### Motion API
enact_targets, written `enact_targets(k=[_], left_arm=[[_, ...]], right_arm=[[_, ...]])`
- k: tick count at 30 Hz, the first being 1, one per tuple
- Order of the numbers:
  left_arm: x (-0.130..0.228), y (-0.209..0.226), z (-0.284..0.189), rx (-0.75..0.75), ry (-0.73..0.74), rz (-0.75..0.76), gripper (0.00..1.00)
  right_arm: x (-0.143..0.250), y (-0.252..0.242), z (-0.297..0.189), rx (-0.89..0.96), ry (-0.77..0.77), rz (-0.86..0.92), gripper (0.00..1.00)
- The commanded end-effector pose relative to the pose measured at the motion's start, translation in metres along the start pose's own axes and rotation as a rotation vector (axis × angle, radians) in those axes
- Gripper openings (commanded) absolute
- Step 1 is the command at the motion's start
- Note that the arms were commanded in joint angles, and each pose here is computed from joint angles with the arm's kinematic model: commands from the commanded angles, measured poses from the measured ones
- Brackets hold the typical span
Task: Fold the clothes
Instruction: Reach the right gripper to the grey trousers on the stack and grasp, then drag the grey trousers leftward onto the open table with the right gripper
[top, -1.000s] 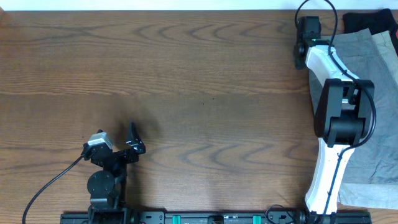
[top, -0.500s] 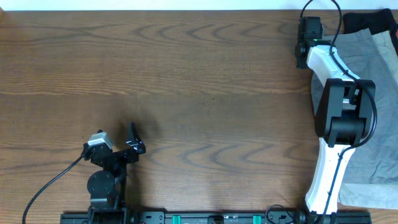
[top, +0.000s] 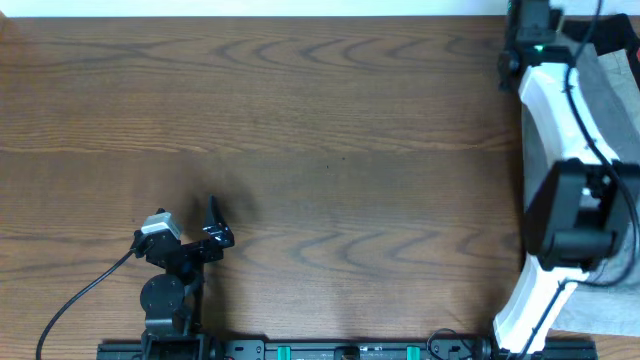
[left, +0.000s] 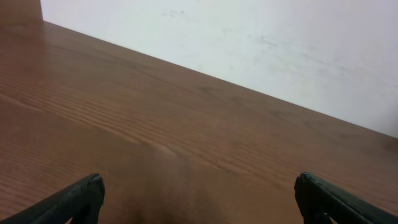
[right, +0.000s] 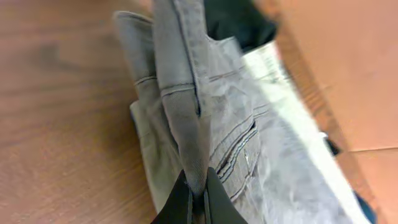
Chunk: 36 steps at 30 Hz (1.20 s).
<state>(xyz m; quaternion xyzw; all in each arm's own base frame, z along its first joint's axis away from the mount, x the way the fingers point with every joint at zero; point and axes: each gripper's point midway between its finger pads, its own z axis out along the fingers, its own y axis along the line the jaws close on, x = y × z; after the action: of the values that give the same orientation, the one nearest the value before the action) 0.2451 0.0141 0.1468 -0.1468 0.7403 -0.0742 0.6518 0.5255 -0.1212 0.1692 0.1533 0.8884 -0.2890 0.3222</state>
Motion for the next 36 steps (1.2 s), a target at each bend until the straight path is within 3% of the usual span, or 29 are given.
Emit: enact_targets(k=[1, 7, 13, 20, 28, 29, 30, 31, 32, 36], left_arm=[[0.017, 0.008, 0.002, -0.029, 0.047, 0.02, 0.98], [0.017, 0.008, 0.002, -0.029, 0.047, 0.02, 0.98], [0.017, 0.008, 0.002, -0.029, 0.047, 0.02, 0.98], [0.017, 0.008, 0.002, -0.029, 0.047, 0.02, 0.98], [0.017, 0.008, 0.002, -0.029, 0.047, 0.02, 0.98], [0.017, 0.008, 0.002, -0.029, 0.047, 0.02, 0.98], [0.017, 0.008, 0.002, -0.029, 0.047, 0.02, 0.98], [0.017, 0.008, 0.002, -0.029, 0.047, 0.02, 0.98], [0.017, 0.008, 0.002, -0.029, 0.047, 0.02, 0.98], [0.017, 0.008, 0.002, -0.029, 0.047, 0.02, 0.98]], right_arm=[[-0.029, -0.015, -0.039, -0.008, -0.086, 0.078, 0.01], [-0.045, 0.012, -0.091, -0.179, -0.152, 0.067, 0.01], [-0.039, 0.103, -0.159, -0.589, -0.173, -0.03, 0.01], [0.003, 0.228, -0.271, -1.126, -0.173, -0.212, 0.01], [0.076, 0.326, -0.377, -1.357, -0.123, -0.282, 0.01], [0.081, 0.331, -0.385, -1.371, -0.123, -0.288, 0.03], [0.088, 0.336, -0.396, -1.388, -0.127, -0.299, 0.13], [0.092, 0.338, -0.402, -1.393, -0.131, -0.307, 0.24], [0.096, 0.339, -0.407, -1.395, -0.134, -0.316, 0.42], [0.104, 0.334, -0.417, -1.401, -0.099, -0.319, 0.52]])
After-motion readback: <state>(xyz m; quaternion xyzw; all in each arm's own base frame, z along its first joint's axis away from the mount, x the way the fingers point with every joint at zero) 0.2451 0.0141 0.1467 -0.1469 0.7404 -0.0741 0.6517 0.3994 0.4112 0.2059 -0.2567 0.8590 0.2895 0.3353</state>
